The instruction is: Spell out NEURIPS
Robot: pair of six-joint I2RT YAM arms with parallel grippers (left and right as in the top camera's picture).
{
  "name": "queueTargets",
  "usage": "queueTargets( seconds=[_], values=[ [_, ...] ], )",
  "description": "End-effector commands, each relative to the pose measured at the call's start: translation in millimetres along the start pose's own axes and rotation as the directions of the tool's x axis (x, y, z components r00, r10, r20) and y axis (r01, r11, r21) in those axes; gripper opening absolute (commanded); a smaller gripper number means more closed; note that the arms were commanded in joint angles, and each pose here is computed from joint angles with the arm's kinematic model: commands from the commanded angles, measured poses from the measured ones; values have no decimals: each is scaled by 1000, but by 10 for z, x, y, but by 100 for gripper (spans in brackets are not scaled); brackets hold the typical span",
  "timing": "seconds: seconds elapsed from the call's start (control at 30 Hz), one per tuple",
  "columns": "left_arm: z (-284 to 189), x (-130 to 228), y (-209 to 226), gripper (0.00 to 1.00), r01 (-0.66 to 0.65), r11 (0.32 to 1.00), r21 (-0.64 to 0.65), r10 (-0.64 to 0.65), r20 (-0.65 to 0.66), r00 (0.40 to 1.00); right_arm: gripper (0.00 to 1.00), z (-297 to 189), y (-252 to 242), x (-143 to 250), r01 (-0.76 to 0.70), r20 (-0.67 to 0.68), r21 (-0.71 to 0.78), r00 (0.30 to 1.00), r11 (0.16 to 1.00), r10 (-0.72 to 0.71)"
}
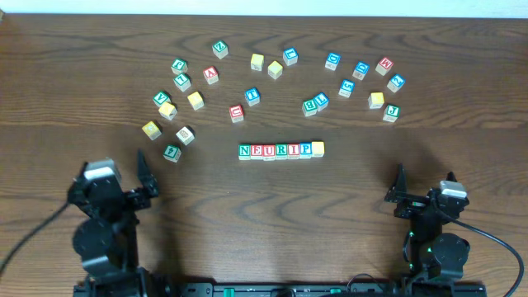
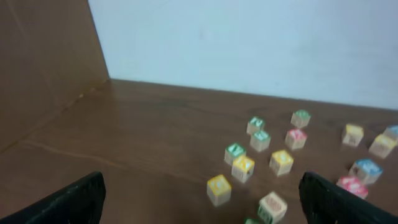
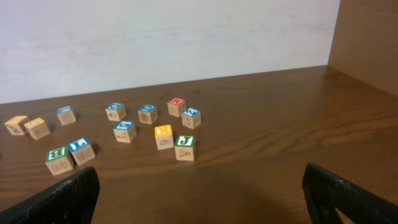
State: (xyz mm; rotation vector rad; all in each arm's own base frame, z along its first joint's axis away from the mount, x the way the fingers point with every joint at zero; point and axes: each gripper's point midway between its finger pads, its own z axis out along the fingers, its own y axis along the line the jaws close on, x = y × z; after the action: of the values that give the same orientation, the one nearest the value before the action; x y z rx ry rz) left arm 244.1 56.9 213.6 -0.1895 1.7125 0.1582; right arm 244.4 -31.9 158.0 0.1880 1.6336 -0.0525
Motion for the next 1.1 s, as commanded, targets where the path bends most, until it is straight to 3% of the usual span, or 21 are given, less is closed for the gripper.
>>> queueTargets(
  seconds=[0.0, 0.1, 1.07],
  values=[
    [-3, 236, 46, 98, -27, 999, -25, 27, -2, 1000, 99, -2, -11, 4, 15, 2, 3, 1000, 1000, -15],
    [7, 406, 88, 98, -36, 998, -49, 35, -17, 999, 99, -2, -11, 4, 15, 2, 3, 1000, 1000, -15],
    [7, 406, 88, 98, -36, 998, -49, 35, -17, 999, 99, -2, -11, 4, 15, 2, 3, 1000, 1000, -15]
  ],
)
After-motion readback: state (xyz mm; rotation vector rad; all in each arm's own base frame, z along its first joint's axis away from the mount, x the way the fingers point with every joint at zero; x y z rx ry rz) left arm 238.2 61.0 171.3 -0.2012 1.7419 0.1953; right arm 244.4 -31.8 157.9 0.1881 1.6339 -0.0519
